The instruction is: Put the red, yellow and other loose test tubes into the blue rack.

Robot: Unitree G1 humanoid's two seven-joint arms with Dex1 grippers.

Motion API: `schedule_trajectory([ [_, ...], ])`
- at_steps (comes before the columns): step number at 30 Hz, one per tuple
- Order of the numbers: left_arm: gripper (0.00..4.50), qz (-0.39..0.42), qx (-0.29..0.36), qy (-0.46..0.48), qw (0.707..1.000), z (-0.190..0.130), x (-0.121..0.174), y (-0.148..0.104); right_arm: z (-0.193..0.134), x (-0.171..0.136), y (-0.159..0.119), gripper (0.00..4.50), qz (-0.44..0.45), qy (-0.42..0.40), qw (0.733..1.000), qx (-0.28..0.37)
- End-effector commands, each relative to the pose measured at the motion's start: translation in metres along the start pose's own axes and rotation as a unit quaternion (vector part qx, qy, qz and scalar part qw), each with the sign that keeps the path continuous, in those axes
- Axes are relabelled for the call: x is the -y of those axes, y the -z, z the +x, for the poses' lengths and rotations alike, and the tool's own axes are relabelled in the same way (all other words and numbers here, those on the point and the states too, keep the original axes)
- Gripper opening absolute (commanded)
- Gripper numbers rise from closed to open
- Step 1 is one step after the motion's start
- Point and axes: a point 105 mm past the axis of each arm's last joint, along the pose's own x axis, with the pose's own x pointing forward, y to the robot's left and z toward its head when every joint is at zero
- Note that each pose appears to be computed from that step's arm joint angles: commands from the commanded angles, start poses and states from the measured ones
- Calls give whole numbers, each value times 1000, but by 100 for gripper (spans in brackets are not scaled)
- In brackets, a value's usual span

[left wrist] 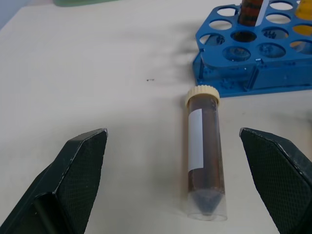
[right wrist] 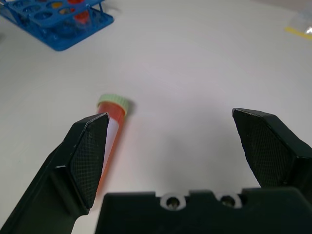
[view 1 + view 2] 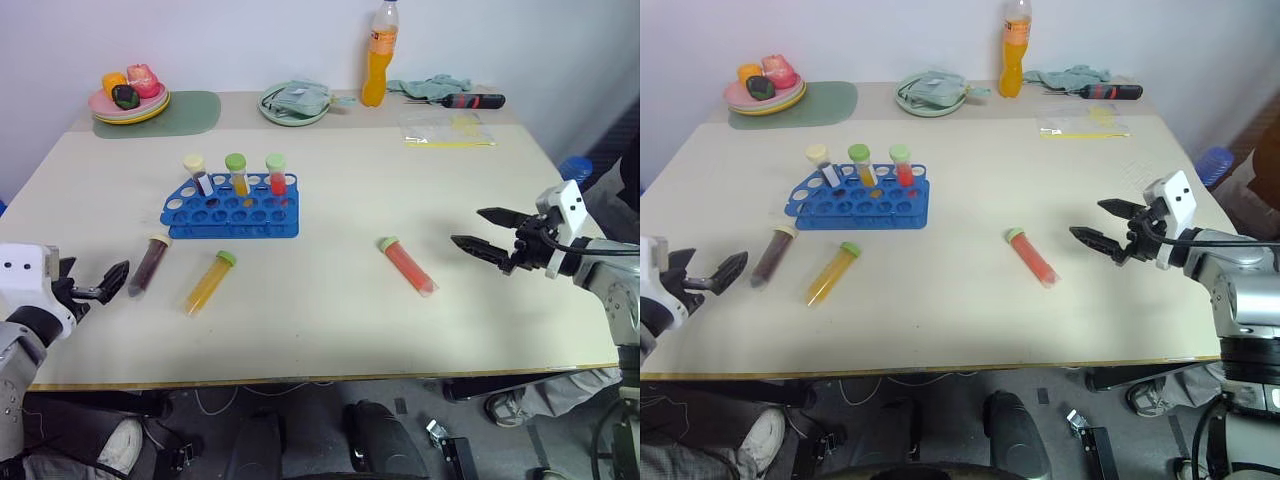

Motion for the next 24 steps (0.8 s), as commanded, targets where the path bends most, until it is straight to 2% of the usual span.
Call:
schedule_trajectory([
  [1, 450, 17, 18, -7, 1000, -4, -3, -10, 2, -1, -11, 449, -18, -2, 1000, 18],
  [10, 450, 15, 36, -1, 999, -1, 3, -21, 12, -1, -6, 449, -18, 16, 1000, 17],
  [14, 450, 9, 53, 42, 998, 9, 28, -29, 15, -2, 1, 449, -43, 50, 998, -12],
  [17, 450, 20, 54, 98, 994, 16, 51, -29, 11, -10, -11, 449, -52, 57, 997, -21],
  [21, 450, 65, 52, 222, 971, 23, 101, -35, 0, -43, -43, 449, -76, 11, 997, -29],
  [24, 450, 91, 46, 276, 956, 23, 121, -30, -1, -71, -50, 449, -90, -34, 993, -66],
])
